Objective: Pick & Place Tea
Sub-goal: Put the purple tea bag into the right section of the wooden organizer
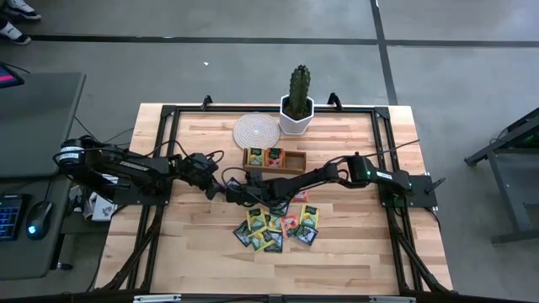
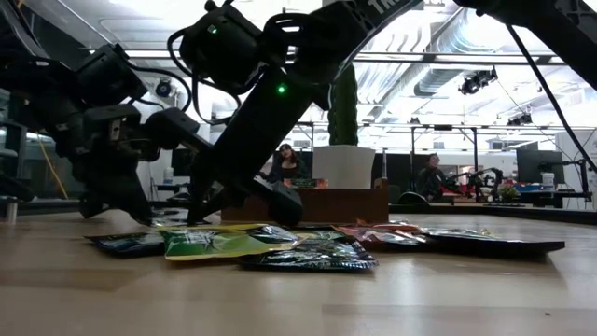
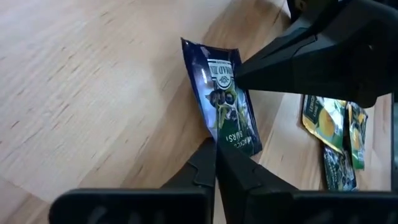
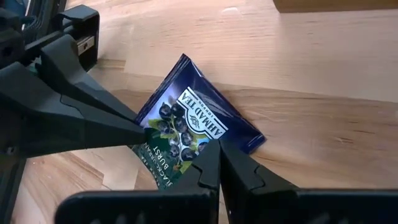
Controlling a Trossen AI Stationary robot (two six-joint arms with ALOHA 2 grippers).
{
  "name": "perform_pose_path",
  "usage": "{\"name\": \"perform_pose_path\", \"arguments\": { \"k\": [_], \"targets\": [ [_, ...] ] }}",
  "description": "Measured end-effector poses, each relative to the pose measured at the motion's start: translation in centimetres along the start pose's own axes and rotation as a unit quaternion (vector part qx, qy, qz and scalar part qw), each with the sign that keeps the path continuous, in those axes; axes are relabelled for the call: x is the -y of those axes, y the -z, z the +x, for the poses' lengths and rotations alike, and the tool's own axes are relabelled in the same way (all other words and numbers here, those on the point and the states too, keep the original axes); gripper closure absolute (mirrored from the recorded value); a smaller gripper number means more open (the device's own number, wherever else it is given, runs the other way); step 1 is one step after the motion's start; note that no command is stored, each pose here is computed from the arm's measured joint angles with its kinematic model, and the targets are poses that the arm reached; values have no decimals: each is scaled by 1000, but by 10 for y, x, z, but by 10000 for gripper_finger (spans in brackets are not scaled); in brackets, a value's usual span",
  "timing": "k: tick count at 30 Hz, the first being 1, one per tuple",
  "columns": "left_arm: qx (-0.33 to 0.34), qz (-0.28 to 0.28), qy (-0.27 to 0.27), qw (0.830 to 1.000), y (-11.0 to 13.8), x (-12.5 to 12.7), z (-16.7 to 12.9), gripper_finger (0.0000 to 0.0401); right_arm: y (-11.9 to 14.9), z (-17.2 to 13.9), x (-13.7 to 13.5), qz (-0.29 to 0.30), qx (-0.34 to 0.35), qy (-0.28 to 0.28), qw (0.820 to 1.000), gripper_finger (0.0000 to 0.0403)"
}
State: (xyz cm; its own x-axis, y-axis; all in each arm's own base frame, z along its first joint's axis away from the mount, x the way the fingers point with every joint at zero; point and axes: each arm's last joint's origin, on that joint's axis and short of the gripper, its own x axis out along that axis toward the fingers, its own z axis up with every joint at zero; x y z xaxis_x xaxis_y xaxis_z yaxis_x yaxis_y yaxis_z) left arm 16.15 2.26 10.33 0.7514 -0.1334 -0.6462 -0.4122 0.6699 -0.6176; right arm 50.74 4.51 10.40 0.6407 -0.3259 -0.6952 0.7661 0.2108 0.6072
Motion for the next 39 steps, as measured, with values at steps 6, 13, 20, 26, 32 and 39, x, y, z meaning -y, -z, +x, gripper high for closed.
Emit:
{"name": "perform_pose_path", "arguments": {
  "k": [6,13,20,26,32,39],
  "targets": [
    [-10,26,13,1000,1,0,0,400,-2,-3,-5,-26,-2,-18,1000,403],
    [-9,59,32,998,0,3,-2,401,-12,-23,-20,-69,-10,-41,997,403],
    [-13,113,83,990,-2,9,-7,401,-24,-54,-41,-184,-46,-100,977,403],
    [-39,186,137,972,1,12,-9,401,-31,-66,-50,-315,-124,-177,924,398],
    [-47,212,155,964,2,13,-9,401,-48,-60,-44,-320,-214,-212,898,381],
    [-49,228,164,959,2,13,-9,401,-71,-58,-48,-343,-202,-260,880,314]
  ]
}}
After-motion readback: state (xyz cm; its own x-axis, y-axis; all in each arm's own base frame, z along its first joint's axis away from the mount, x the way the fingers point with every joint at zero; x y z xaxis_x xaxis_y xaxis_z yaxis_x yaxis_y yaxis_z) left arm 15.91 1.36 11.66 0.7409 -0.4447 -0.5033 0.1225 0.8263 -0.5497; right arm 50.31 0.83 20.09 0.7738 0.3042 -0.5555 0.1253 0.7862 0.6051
